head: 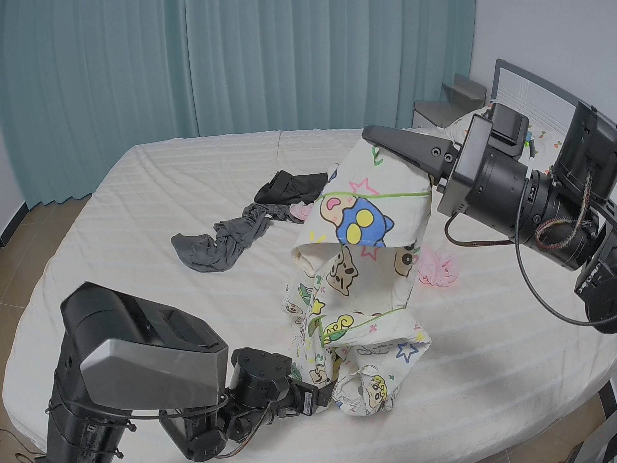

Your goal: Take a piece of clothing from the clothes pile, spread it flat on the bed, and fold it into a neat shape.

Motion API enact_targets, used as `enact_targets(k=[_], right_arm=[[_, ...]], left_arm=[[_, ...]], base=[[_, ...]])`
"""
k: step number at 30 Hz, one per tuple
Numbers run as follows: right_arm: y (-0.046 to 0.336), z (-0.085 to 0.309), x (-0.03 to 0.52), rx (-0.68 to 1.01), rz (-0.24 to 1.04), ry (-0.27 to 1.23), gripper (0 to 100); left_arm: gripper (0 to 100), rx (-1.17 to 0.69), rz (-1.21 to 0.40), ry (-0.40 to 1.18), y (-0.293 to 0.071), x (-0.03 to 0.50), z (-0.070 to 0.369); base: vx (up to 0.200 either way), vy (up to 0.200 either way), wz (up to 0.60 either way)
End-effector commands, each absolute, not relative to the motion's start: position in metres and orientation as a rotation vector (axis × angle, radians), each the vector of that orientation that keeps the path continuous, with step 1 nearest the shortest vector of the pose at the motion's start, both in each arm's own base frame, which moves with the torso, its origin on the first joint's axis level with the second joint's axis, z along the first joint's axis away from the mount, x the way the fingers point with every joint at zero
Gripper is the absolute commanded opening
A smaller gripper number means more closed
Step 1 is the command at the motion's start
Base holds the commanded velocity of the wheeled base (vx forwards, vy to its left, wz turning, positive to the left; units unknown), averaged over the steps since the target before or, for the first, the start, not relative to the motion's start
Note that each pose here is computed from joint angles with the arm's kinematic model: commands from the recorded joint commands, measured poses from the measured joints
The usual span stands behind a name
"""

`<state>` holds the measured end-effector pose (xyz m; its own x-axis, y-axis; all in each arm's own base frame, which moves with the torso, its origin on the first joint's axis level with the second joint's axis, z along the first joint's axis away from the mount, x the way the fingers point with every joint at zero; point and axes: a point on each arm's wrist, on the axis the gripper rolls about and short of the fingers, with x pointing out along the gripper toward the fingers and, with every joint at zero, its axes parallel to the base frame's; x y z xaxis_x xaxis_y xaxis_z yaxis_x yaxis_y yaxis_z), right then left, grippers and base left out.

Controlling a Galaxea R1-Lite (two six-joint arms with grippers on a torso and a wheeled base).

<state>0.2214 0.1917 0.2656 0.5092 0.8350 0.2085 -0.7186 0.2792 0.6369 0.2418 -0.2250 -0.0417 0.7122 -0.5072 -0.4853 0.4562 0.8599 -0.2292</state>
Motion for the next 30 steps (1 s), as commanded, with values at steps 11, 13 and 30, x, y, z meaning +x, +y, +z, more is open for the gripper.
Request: enact_targets(k=[11, 13, 30], right_arm=[[0.197, 0.265, 0.224, 0.75, 1.053, 0.185, 0], [0.196, 0.266, 0.225, 0.75, 1.05, 0.18, 0], [0.112, 0.215, 0.248, 0.745, 0.706, 0.25, 0]], left_arm=[[0, -0.178, -0.517, 0.558, -0.233, 0.25, -0.053], [0, -0.18, -0.492, 0.56, -0.231, 0.248, -0.053], [0, -0.443, -0.346, 0.167, -0.155, 0.262, 0.088]], base=[[0.0, 0.0, 0.0], [0.0, 0.0, 0.0], [0.0, 0.0, 0.0]])
